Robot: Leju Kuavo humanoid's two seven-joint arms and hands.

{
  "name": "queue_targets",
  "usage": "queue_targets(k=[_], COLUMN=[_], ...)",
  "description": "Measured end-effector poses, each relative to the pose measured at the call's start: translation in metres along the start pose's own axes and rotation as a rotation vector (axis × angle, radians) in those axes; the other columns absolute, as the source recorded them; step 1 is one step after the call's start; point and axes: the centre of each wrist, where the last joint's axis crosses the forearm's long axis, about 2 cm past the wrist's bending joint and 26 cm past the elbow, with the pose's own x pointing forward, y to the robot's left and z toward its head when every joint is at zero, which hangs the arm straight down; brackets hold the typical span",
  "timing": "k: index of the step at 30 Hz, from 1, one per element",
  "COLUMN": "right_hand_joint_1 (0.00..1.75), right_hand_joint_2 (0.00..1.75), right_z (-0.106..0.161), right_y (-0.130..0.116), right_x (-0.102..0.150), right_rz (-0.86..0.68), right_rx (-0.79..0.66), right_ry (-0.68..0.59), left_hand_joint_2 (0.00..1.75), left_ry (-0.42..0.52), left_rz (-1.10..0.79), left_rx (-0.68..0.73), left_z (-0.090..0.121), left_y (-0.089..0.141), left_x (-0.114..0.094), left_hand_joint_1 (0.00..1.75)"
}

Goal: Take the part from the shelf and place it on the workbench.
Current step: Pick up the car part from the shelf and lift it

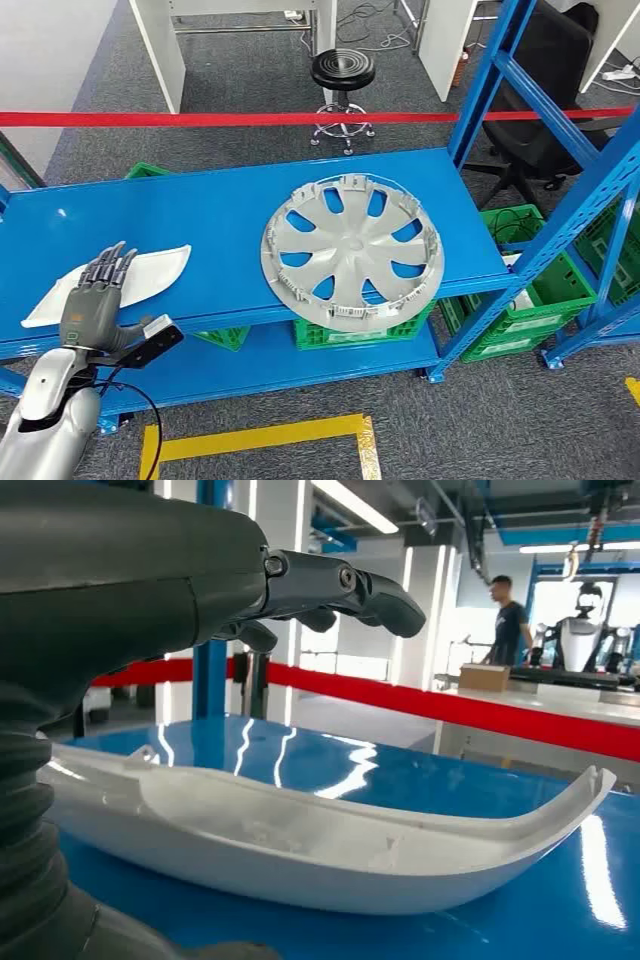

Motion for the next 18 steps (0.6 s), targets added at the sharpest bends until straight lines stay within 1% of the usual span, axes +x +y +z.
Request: queue_targets(k=[2, 6, 13, 18], right_hand_joint_1=[0.0, 0.0, 0.0, 0.0], right_hand_joint_2=[1.75, 1.75, 1.75, 1.75], right_z=[0.0, -0.001, -0.002, -0.002], right_y=[0.0, 0.0, -0.001, -0.001], right_x=[0.001, 0.003, 0.005, 0.006], right_rz=[0.005, 0.023, 0.043, 0.052], right_rx=[0.002, 0.011, 0.021, 0.027], right_ry=[-0.003, -0.013, -0.023, -0.029], left_hand_joint_2=[1.75, 1.75, 1.75, 1.75], left_ry=[0.008, 0.044, 0.094, 0.143], left_rz=[-0.026, -0.14, -0.293, -0.414], left_rx=[-0.005, -0.013, -0.037, -0.101], left_z=[-0.003, -0.015, -0.026, -0.034], left_y=[0.0, 0.004, 0.007, 0.008], left_x=[-0.003, -0.015, -0.032, -0.045], left_hand_joint_1=[0.0, 0.0, 0.0, 0.0])
